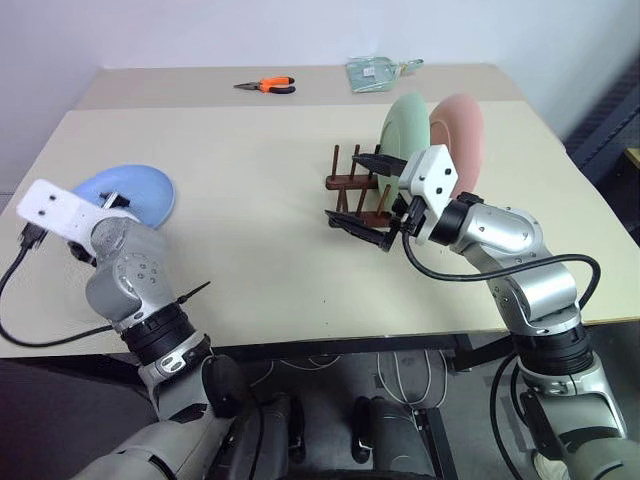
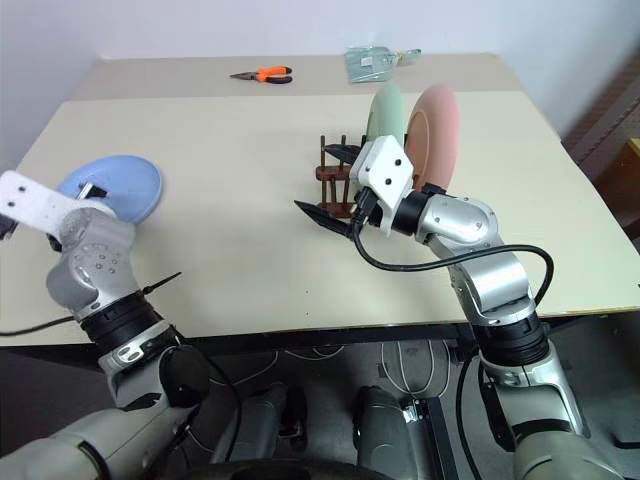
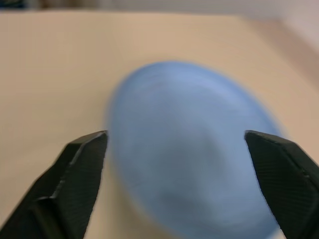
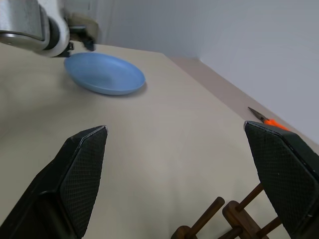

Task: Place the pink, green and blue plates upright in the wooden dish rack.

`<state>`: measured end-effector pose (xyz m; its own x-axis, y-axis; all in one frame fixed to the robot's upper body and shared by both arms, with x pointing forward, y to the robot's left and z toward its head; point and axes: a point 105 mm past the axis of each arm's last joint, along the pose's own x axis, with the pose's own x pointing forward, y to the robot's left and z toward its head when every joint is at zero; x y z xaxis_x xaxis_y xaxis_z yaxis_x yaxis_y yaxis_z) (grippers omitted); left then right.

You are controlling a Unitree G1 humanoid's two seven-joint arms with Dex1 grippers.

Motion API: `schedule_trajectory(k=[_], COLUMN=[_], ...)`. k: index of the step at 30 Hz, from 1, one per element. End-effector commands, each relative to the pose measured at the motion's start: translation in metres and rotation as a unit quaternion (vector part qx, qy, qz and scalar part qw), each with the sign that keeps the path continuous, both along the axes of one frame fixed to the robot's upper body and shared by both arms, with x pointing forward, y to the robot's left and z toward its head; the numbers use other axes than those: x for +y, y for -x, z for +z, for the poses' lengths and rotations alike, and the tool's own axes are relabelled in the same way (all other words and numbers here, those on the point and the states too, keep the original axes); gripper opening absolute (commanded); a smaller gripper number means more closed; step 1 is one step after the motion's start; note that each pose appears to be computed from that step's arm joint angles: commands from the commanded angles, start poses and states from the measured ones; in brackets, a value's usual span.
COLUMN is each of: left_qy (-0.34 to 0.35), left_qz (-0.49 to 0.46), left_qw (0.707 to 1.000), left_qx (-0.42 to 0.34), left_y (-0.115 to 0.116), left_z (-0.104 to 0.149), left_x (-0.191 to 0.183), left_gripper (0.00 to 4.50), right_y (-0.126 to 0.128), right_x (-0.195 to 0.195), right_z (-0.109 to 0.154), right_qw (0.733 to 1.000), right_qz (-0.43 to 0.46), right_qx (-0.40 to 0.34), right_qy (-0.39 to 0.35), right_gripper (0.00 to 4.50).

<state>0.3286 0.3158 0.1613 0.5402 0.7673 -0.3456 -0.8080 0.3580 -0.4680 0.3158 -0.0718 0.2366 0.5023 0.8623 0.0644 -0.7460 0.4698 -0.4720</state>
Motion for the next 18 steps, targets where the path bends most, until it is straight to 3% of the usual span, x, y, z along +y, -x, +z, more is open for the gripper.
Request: schedule_trajectory(k=[1,4,7,13,15,18], left_qy=[0.048,0.088,0.096,0.081,0.051,-0.047], left_qz=[-0.006,-0.049,-0.083,-0.1,-0.131,-0.228], left_qw=[0.999,0.995,0.992,0.99,0.988,0.962], left_qx=[0.001,-0.005,-0.022,-0.048,-0.068,-0.145], left_y=[-0.001,-0.015,-0.03,-0.04,-0.046,-0.058], left_z=[-0.012,-0.024,-0.023,-0.012,0.002,0.052], left_x=[0.004,0.005,0.009,0.012,0.005,-0.029], left_gripper=[4.26,4.26,3.44,0.3,0.07,0.07], right_y=[0.002,0.002,0.003,0.003,0.002,0.003], right_x=[0.002,0.003,0.003,0.0,-0.001,0.002], right_z=[0.008,0.008,0.006,0.004,0.007,0.01], right_qw=[1.0,1.0,1.0,1.0,0.999,0.999], right_qz=[0.007,0.009,0.007,-0.001,-0.005,0.005], right_qx=[-0.022,-0.023,-0.024,-0.029,-0.034,-0.036], right_qy=[-0.006,-0.006,-0.005,0.0,-0.002,0.003], right_gripper=[4.5,4.5,4.5,4.5,4.5,4.5])
